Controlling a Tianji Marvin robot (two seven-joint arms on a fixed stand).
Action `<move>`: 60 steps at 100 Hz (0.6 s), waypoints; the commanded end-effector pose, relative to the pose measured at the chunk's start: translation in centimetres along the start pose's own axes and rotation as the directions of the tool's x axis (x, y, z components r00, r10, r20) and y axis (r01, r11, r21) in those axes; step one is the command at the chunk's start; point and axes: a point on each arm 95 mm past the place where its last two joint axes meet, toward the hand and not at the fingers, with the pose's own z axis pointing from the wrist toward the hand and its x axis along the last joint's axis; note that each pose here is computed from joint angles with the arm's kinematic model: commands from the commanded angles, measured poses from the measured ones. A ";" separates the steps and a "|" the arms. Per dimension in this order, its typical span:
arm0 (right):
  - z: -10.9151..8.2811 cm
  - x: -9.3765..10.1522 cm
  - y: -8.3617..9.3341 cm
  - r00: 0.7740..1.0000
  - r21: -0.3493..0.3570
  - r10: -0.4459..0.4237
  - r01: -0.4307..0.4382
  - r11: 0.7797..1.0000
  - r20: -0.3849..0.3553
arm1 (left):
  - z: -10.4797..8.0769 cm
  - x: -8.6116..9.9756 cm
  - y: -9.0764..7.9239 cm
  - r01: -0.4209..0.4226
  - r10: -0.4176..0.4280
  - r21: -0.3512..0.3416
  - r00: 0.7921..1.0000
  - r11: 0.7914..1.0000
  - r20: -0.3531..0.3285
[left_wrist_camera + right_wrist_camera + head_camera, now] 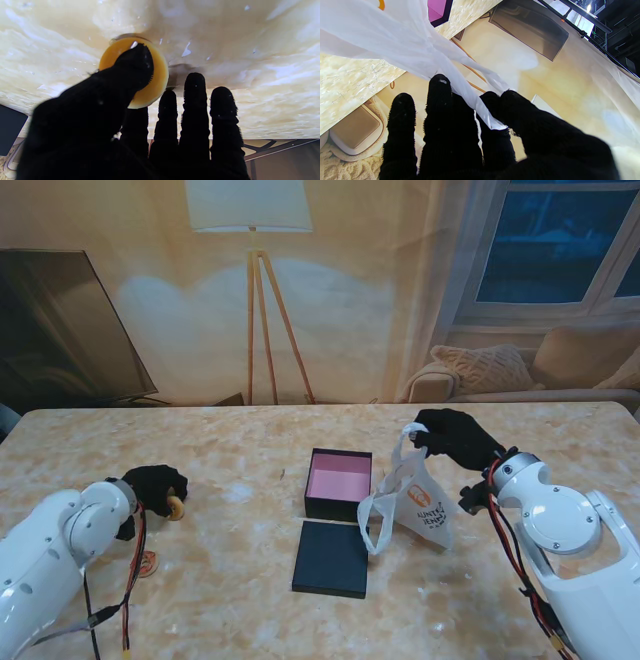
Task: Pack mini donuts into a plastic bag, tie the opening and put the bag into the gift box
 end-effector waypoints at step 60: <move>-0.2 0.1 -0.6 1.000 0.019 0.002 -0.002 1.000 -0.002 | -1.9 1.3 0.2 0.076 -0.076 -0.010 0.996 0.997 -0.036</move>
